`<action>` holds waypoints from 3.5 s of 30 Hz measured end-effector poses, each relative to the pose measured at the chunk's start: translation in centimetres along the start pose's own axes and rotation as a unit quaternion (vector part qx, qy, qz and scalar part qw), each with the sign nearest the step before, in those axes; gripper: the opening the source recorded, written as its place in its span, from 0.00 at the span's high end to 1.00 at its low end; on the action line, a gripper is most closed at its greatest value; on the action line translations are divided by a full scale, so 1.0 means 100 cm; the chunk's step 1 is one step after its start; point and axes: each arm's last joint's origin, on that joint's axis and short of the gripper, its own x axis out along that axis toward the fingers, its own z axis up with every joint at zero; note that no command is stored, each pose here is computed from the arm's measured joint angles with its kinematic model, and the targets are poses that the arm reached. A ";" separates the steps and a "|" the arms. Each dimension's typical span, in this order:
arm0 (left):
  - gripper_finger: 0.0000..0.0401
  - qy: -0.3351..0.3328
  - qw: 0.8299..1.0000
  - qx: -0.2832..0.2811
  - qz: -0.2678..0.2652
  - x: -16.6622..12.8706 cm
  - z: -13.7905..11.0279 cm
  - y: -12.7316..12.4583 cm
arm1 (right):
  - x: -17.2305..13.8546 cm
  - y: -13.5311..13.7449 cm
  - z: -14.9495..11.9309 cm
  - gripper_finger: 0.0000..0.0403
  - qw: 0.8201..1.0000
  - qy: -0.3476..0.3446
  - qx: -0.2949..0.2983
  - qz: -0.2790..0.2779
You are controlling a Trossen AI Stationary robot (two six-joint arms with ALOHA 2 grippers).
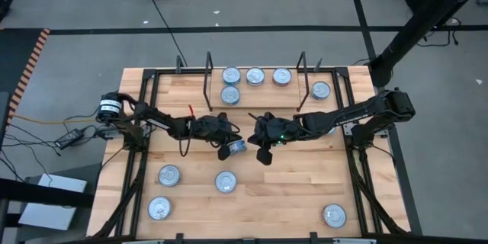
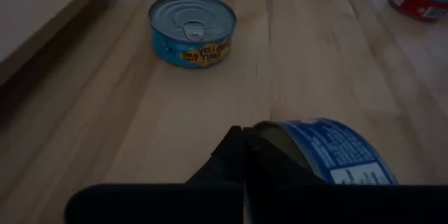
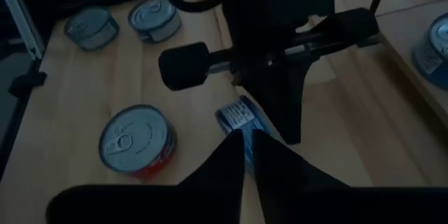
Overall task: Stack canned seafood by type on shelf
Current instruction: Put the blue tuna can on the shelf
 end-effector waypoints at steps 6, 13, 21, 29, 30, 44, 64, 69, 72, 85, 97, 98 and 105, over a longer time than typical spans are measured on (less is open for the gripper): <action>1.00 -0.021 1.000 -0.017 0.004 -0.011 0.013 -0.002 | -0.002 -0.002 -0.004 0.76 1.000 0.022 -0.014 -0.005; 1.00 -0.044 0.997 -0.042 0.048 -0.044 0.045 -0.004 | -0.002 -0.004 -0.007 0.65 0.998 0.055 -0.013 0.020; 0.98 0.035 0.996 -0.033 0.080 -0.065 0.068 -0.010 | -0.002 -0.004 -0.007 0.63 0.997 0.053 -0.044 0.023; 0.87 0.121 0.990 -0.003 0.074 -0.073 0.087 -0.025 | -0.002 -0.003 -0.005 0.63 0.996 0.042 -0.075 0.028; 0.85 0.120 0.990 -0.003 0.072 -0.074 0.089 -0.026 | -0.002 -0.003 -0.005 0.64 0.996 0.043 -0.070 0.028; 0.69 0.143 0.990 0.002 0.012 -0.060 0.070 -0.024 | -0.001 0.010 -0.014 0.61 0.997 0.034 -0.069 0.011; 0.40 0.133 0.985 -0.080 0.080 -0.036 0.050 -0.053 | -0.002 0.009 -0.020 0.43 0.995 0.074 -0.071 0.010; 0.35 0.135 0.985 -0.070 0.080 -0.036 0.050 -0.053 | -0.002 0.007 -0.020 0.41 0.995 0.065 -0.074 -0.019; 0.33 0.130 0.986 -0.065 0.078 -0.035 0.051 -0.054 | -0.002 0.006 -0.019 0.41 0.995 0.058 -0.067 -0.042; 0.32 0.141 0.987 -0.016 0.074 -0.022 0.043 -0.054 | -0.002 0.001 -0.016 0.41 0.995 0.039 -0.053 -0.076; 0.32 0.105 0.988 -0.044 0.106 -0.001 0.045 -0.058 | -0.001 0.000 -0.018 0.41 0.995 0.072 -0.065 -0.023; 0.32 0.110 0.988 -0.033 0.107 0.002 0.044 -0.060 | -0.001 0.000 -0.019 0.41 0.995 0.074 -0.068 -0.022; 0.32 0.141 0.982 -0.006 0.124 0.023 0.043 -0.065 | -0.001 0.000 -0.019 0.41 0.994 0.077 -0.072 -0.021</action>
